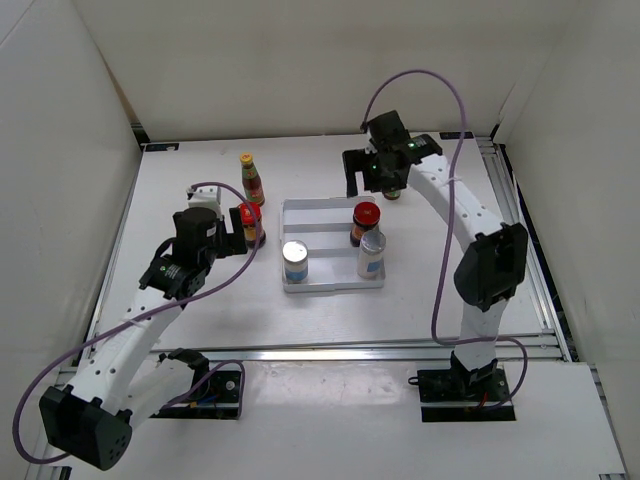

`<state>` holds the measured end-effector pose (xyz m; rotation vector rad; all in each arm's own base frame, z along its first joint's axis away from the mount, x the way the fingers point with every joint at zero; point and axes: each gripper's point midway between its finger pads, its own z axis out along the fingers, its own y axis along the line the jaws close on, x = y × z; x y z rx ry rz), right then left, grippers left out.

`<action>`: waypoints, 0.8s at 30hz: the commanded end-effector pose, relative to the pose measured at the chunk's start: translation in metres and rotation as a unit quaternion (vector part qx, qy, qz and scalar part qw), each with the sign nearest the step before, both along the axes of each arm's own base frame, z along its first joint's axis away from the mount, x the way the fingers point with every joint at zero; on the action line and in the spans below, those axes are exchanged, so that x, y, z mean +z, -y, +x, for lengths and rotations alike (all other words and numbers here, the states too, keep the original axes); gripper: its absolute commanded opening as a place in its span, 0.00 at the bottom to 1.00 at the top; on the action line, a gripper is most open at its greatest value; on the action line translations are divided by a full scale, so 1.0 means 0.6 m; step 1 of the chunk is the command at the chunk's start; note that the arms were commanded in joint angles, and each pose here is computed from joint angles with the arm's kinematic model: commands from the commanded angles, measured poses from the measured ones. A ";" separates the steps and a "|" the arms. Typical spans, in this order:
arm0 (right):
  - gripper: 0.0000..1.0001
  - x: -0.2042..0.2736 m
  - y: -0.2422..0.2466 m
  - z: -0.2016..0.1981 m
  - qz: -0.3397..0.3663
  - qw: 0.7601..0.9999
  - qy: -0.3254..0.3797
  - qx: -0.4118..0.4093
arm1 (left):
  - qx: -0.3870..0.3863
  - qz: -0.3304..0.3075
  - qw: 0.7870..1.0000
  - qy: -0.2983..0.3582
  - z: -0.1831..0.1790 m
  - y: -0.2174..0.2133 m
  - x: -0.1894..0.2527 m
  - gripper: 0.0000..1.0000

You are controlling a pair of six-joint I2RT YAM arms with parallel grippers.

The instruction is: Organize the condiment bottles

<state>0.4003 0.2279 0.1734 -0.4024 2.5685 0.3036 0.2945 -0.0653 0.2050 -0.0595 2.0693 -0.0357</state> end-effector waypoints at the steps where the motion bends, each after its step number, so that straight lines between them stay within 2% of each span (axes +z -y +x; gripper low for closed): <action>1: 1.00 0.148 0.008 -0.006 0.059 0.993 0.080 -0.059 | 0.013 -0.001 1.000 0.015 0.006 -0.007 0.028 1.00; 2: 1.00 0.200 0.019 -0.021 0.084 0.987 0.114 -0.075 | 0.013 -0.001 1.000 0.015 0.006 -0.007 0.028 1.00; 4: 1.00 0.210 0.035 -0.033 0.117 0.976 0.131 -0.133 | 0.011 -0.010 1.000 0.019 0.004 -0.004 0.033 1.00; 6: 1.00 0.273 0.054 -0.052 0.171 0.952 0.197 -0.159 | -0.001 -0.020 1.000 0.017 0.009 0.004 0.038 1.00; 7: 1.00 0.257 0.069 -0.080 0.174 0.951 0.201 -0.158 | -0.034 -0.035 0.999 0.015 0.014 0.024 0.053 1.00; 9: 1.00 0.258 0.083 -0.088 0.185 0.939 0.239 -0.162 | -0.068 -0.049 0.996 0.018 0.024 0.049 0.074 1.00; 11: 1.00 0.210 0.113 -0.115 0.173 0.937 0.250 -0.169 | -0.085 -0.050 0.995 0.020 0.044 0.065 0.095 1.00; 12: 1.00 0.227 0.127 -0.119 0.188 0.925 0.279 -0.178 | -0.093 -0.045 0.994 0.019 0.052 0.069 0.098 1.00; 14: 1.00 0.192 0.147 -0.120 0.168 0.926 0.282 -0.185 | -0.095 -0.040 0.995 0.006 0.081 0.077 0.095 1.00; 17: 1.00 0.183 0.174 -0.112 0.153 0.930 0.274 -0.194 | -0.115 -0.045 0.992 -0.025 0.110 0.102 0.070 1.00; 22: 1.00 0.164 0.188 -0.102 0.172 0.934 0.251 -0.188 | -0.091 -0.050 0.991 -0.090 0.141 0.087 -0.002 1.00; 24: 1.00 0.168 0.190 -0.105 0.192 0.931 0.254 -0.178 | -0.086 -0.041 0.991 -0.090 0.152 0.085 -0.003 1.00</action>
